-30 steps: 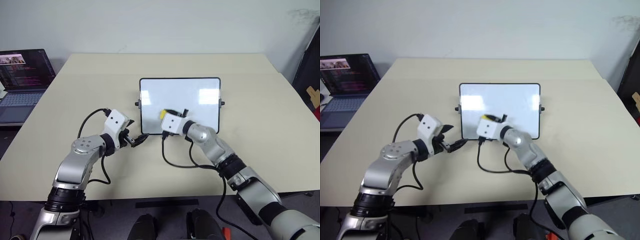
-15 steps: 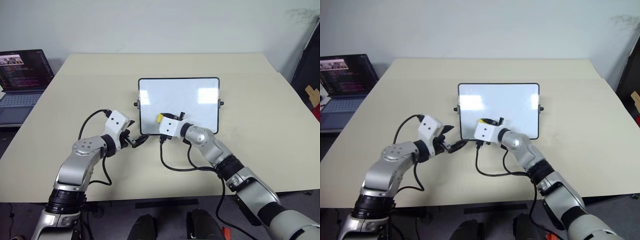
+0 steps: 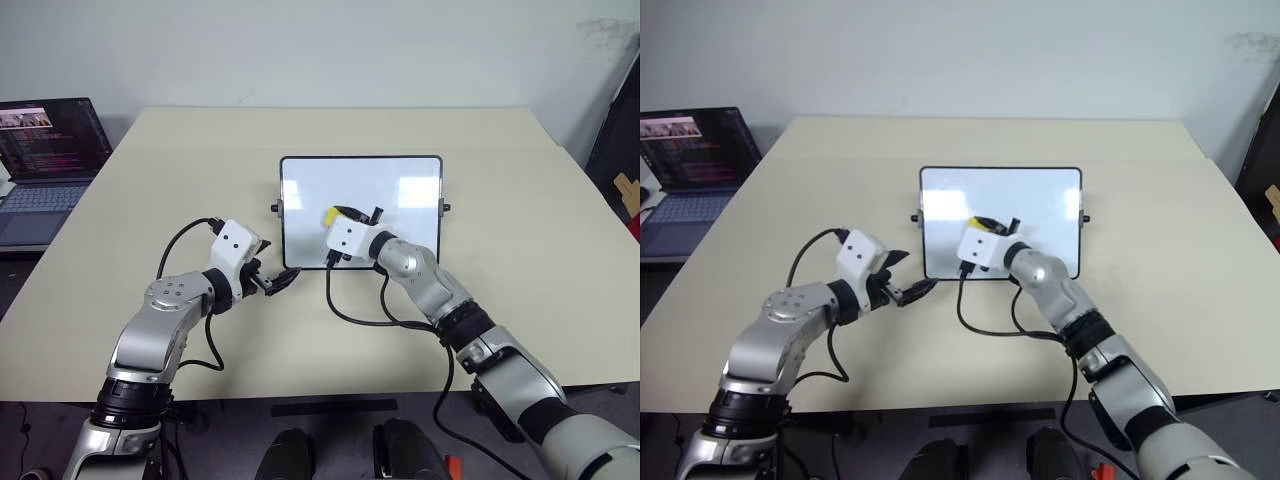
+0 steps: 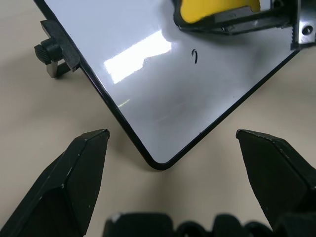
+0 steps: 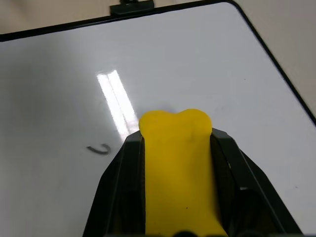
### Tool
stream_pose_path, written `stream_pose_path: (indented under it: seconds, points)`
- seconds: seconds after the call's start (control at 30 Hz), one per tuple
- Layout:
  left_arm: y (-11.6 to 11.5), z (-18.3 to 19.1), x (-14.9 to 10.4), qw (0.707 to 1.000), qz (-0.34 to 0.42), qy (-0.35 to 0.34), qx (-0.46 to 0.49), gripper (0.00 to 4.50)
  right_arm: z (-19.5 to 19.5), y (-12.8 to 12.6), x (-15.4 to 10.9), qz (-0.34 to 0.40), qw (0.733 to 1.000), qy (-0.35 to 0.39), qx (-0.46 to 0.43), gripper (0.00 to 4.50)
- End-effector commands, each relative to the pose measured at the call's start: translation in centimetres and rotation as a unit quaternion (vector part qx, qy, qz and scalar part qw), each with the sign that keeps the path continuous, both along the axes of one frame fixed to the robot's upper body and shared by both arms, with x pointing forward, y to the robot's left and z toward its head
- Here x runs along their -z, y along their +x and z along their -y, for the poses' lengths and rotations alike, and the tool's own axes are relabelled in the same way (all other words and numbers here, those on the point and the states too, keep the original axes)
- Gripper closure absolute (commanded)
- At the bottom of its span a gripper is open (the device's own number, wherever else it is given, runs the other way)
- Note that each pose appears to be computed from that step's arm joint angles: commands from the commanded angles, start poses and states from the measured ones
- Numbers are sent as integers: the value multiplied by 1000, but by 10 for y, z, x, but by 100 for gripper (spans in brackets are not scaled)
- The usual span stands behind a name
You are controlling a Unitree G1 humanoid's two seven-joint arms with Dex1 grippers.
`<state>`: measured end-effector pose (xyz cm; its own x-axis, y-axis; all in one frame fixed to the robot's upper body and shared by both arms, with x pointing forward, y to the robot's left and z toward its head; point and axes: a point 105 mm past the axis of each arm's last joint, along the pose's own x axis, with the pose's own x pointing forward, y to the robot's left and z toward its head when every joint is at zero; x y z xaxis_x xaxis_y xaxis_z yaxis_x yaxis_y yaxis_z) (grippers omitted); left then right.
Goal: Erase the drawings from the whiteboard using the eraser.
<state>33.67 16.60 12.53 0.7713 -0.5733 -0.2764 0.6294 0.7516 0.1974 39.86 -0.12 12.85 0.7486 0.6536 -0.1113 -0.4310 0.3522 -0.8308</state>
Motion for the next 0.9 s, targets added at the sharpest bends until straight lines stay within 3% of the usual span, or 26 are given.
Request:
stream_pose_path:
  seconds: [0.03,0.2,0.43,0.57,0.9]
  points:
    - [-2,6,-14,1000,26,-2,11,0,9,-10,37,-55,997,-48,-4,317]
    - [-2,6,-14,1000,27,-1,12,0,12,-11,39,-59,997,-53,0,317]
    - [-1,6,-14,1000,27,0,12,0,16,9,-6,15,999,10,45,317]
    - [-1,6,-14,1000,28,-1,11,0,18,14,-17,34,997,30,58,317]
    - [1,9,-13,1000,26,-6,14,0,-6,-1,-21,42,998,56,10,318]
